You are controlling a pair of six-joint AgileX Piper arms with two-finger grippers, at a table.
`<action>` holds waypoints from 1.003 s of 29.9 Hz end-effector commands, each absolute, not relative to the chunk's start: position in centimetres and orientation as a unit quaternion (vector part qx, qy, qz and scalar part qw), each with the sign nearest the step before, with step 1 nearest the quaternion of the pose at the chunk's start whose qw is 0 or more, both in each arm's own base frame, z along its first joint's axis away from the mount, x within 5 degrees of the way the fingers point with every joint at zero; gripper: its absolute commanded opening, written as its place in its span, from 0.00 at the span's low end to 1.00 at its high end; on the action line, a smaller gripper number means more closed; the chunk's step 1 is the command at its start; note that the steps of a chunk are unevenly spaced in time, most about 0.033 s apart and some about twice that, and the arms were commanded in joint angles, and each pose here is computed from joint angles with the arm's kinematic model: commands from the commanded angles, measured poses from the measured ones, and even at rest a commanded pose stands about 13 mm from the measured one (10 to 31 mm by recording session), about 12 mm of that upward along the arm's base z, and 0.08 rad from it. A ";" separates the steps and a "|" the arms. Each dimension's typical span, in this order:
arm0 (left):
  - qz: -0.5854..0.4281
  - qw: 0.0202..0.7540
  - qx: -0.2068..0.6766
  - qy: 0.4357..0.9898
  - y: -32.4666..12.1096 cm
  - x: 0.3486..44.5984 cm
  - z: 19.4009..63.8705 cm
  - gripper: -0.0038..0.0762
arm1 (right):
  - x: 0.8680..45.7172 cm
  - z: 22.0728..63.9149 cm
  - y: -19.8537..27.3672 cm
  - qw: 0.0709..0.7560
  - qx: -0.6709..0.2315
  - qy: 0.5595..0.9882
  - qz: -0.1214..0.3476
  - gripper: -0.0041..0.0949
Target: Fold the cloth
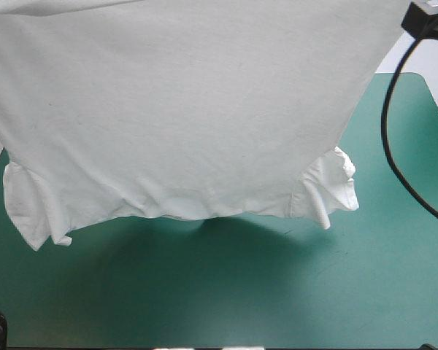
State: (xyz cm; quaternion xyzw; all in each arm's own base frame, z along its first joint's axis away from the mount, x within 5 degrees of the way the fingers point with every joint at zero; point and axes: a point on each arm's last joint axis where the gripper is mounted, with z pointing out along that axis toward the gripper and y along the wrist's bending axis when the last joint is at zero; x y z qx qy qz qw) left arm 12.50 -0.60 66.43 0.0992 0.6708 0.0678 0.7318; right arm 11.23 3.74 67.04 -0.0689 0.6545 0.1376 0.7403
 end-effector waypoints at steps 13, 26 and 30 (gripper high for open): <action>0.086 0.726 0.095 0.675 -0.5 20.3 65.3 0.04 | 16.5 68.2 6.4 0.811 -0.098 0.564 0.122 0.02; 0.063 0.761 0.112 0.636 -1.3 25.0 64.9 0.04 | 21.5 68.5 8.7 0.869 -0.079 0.471 0.130 0.02; 0.069 0.771 0.108 0.624 -1.2 25.0 65.2 0.04 | 20.8 68.8 8.1 0.869 -0.076 0.474 0.116 0.02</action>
